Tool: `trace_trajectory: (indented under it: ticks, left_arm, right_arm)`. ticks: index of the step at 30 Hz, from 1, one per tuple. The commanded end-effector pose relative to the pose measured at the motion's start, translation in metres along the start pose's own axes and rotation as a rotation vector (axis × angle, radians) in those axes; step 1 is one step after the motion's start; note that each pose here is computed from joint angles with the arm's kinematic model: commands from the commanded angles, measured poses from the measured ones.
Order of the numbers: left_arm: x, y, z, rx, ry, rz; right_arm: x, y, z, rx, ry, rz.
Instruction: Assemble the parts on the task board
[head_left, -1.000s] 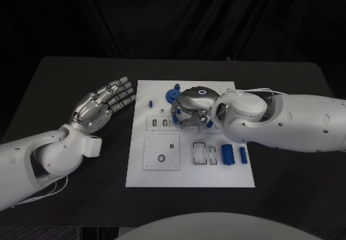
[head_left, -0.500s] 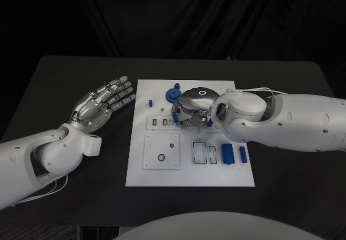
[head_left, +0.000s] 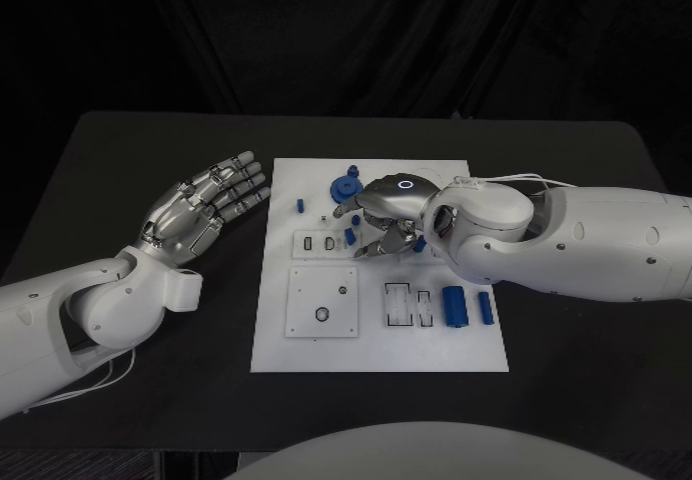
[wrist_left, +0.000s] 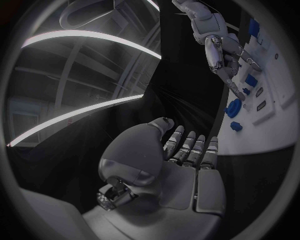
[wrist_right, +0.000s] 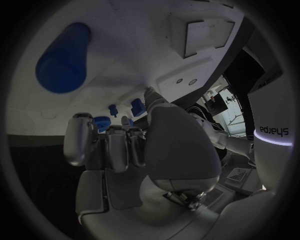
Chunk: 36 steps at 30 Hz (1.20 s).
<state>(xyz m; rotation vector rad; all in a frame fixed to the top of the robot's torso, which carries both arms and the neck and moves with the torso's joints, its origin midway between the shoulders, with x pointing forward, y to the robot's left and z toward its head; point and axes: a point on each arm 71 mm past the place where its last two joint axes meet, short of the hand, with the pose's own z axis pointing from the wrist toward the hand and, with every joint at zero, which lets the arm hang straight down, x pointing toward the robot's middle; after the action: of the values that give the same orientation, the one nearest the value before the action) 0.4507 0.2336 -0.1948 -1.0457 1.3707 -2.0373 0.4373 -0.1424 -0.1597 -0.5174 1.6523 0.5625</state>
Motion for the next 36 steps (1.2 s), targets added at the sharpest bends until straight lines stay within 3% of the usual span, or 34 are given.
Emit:
trace_trajectory:
  ticks: [1, 10, 15, 24, 29, 36]
  left_arm:
    - [0.0016, -0.0101, -0.0021, 0.144, 0.008, -0.009]
    - [0.0022, -0.0147, -0.0062, 0.159, -0.037, 0.049]
    - [0.0033, -0.0216, -0.0033, 0.179, -0.074, 0.099]
    - [0.0049, -0.0346, 0.0112, 0.165, -0.093, 0.226]
    - [0.0004, -0.0323, 0.0229, 0.116, -0.094, 0.302]
    - [-0.0022, -0.0240, 0.0345, -0.036, -0.075, 0.503]
  right_arm:
    - [-0.006, 0.002, -0.003, -0.041, -0.092, 0.018]
    - [-0.023, -0.007, -0.019, -0.108, -0.299, 0.102]
    - [-0.033, -0.022, -0.029, -0.117, -0.402, 0.148]
    - [-0.033, -0.060, -0.041, -0.073, -0.484, 0.247]
    - [-0.028, -0.081, -0.046, -0.013, -0.504, 0.351]
    - [-0.009, -0.104, -0.053, 0.062, -0.508, 0.480]
